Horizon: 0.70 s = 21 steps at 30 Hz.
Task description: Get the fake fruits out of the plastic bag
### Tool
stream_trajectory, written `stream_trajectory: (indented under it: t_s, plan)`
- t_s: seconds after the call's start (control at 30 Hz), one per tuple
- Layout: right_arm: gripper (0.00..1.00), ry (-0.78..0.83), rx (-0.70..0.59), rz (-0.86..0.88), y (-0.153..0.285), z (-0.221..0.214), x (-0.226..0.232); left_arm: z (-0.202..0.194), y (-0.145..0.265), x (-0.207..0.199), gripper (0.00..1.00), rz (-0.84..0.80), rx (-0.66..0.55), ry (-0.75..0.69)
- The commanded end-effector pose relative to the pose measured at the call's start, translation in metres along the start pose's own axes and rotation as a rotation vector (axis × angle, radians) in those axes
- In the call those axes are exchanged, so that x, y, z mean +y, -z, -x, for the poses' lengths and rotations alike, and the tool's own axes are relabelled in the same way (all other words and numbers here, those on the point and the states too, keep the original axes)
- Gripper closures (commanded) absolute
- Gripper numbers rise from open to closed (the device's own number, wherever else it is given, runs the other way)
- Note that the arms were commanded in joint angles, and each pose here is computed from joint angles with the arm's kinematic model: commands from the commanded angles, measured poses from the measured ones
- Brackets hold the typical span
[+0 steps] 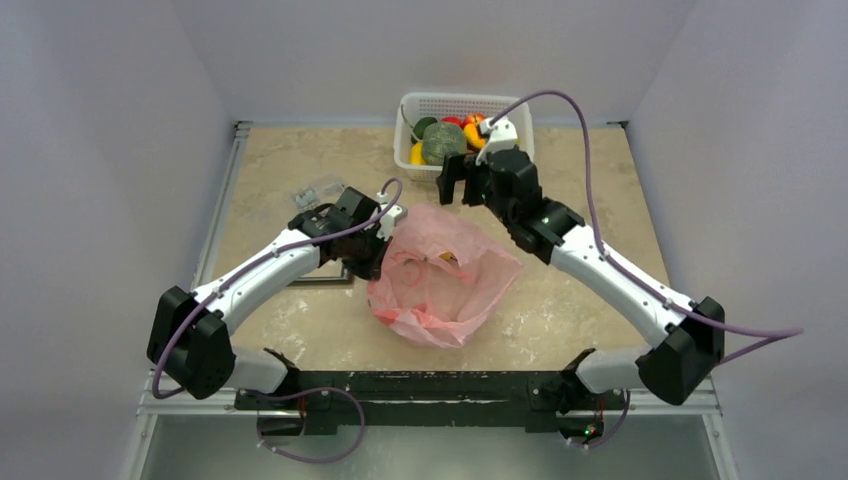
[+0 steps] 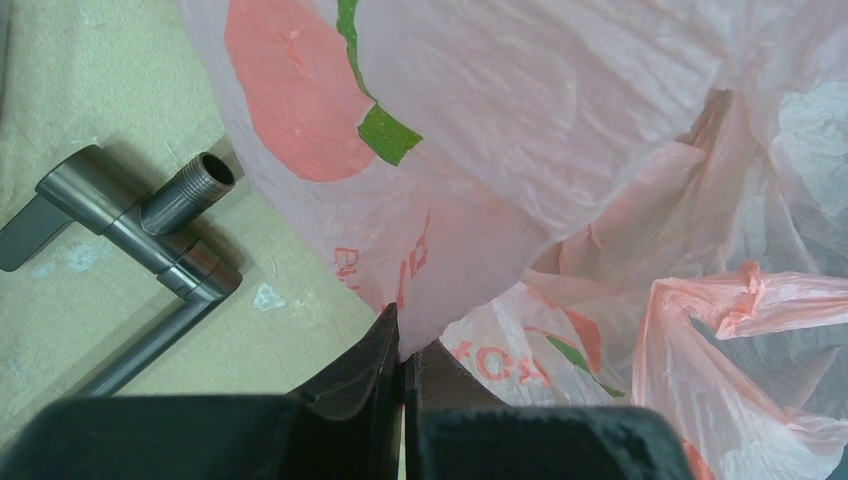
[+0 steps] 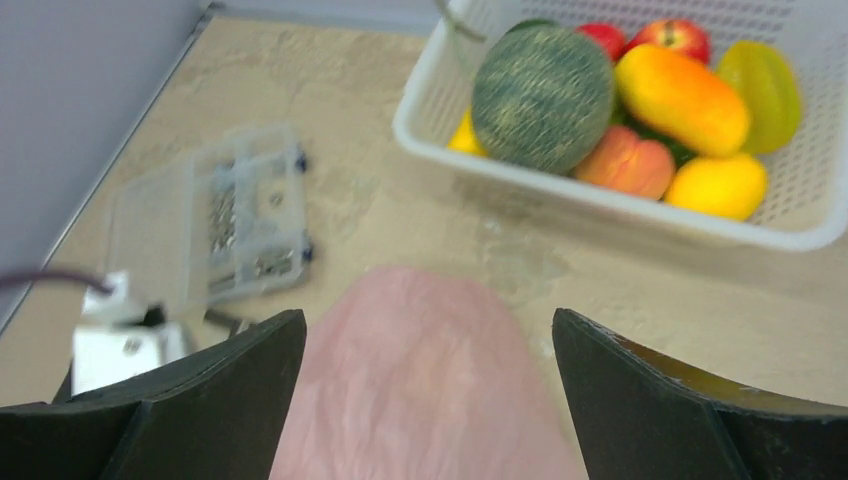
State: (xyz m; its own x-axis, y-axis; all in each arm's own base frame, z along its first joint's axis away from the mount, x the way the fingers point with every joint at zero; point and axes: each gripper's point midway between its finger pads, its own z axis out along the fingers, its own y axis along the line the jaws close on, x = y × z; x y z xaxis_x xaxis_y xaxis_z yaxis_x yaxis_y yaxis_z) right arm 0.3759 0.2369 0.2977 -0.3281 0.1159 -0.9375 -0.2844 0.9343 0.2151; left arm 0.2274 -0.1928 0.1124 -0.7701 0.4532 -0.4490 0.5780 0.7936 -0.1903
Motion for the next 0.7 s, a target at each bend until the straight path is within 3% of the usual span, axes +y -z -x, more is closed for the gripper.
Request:
stream_trajectory:
  t_s: [0.0, 0.17, 0.4, 0.53, 0.67]
  plan:
    - [0.07, 0.056, 0.096, 0.157, 0.043, -0.041, 0.039, 0.012, 0.011, -0.007, 1.00, -0.020, -0.071, -0.014]
    - [0.23, 0.085, 0.119, 0.401, 0.094, -0.079, 0.064, 0.013, 0.012, -0.006, 1.00, -0.015, -0.080, -0.010]
    - [0.45, 0.033, 0.110, 0.608, 0.120, -0.135, 0.089, 0.016, 0.014, -0.007, 1.00, -0.018, -0.096, -0.010]
    - [0.56, 0.068, 0.196, 0.580, 0.099, -0.175, 0.107, 0.017, 0.015, -0.008, 1.00, -0.019, -0.104, -0.011]
    - [0.51, 0.104, 0.232, 0.435, 0.063, -0.197, 0.099, 0.018, 0.017, -0.009, 1.00, -0.023, -0.121, -0.014]
